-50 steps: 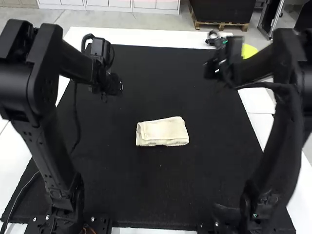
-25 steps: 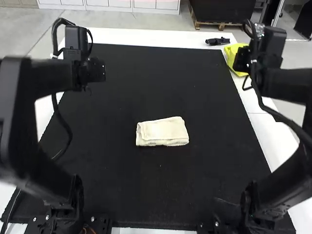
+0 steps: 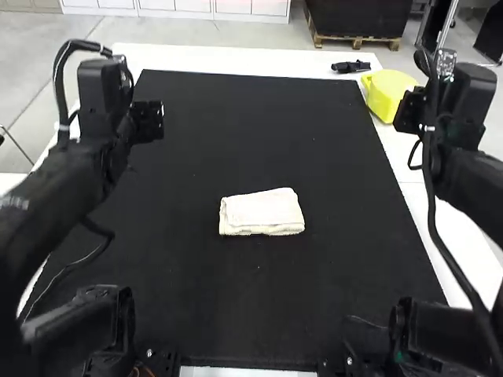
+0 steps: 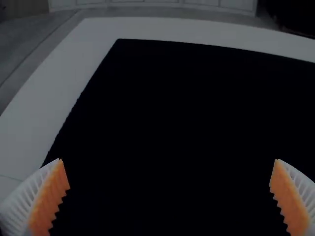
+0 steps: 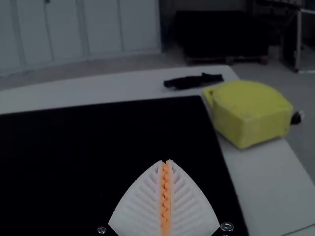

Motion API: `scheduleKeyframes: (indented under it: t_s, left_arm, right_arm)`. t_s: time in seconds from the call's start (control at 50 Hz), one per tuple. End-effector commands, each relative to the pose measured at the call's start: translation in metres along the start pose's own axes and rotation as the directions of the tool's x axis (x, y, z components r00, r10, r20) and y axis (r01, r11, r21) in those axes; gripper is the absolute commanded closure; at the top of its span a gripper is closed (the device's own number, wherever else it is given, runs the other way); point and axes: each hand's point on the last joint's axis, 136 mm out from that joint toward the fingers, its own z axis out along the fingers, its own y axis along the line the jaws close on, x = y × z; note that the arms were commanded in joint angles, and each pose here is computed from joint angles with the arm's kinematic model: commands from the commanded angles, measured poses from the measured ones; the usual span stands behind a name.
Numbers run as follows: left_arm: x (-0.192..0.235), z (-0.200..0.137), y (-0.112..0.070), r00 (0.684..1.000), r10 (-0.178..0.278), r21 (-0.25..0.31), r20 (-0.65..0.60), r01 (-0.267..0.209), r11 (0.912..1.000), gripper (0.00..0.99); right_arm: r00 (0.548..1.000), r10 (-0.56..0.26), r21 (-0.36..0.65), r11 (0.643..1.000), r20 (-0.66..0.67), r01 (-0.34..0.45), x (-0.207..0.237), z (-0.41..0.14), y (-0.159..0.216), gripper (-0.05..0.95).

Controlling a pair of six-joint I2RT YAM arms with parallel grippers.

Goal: Fold the towel.

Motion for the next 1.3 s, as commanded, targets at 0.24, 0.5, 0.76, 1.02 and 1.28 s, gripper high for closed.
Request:
scheduleKeyframes:
  t_s: [0.24, 0.5, 0.76, 1.02, 1.28]
  left_arm:
    - [-0.02, -0.026, -0.003, 0.99, 0.006, 0.031, 0.144, -0.011, 0.9995, 0.044]
    - [-0.016, -0.025, -0.005, 0.985, 0.021, 0.035, 0.173, -0.028, 0.999, 0.044]
    - [-0.005, -0.023, -0.006, 0.987, 0.031, 0.041, 0.156, -0.038, 0.9984, 0.054]
    - [-0.012, -0.034, -0.006, 0.976, 0.027, 0.046, 0.218, -0.038, 0.9982, 0.054]
    - [-0.047, -0.074, -0.008, 0.92, 0.003, 0.079, 0.393, -0.037, 0.9962, 0.054]
  right_arm:
    - [0.994, -0.001, -0.132, 0.991, 0.112, 0.016, -0.017, -0.055, 0.032, 0.92]
    - [0.989, 0.065, -0.198, 0.979, 0.131, -0.038, -0.014, -0.076, 0.047, 0.92]
    - [0.988, 0.08, -0.253, 0.966, 0.133, -0.044, -0.006, -0.087, 0.061, 0.92]
    - [0.981, 0.086, -0.313, 0.949, 0.173, -0.028, -0.009, -0.105, 0.078, 0.92]
    - [0.962, 0.088, -0.337, 0.941, 0.257, 0.004, -0.018, -0.13, 0.085, 0.92]
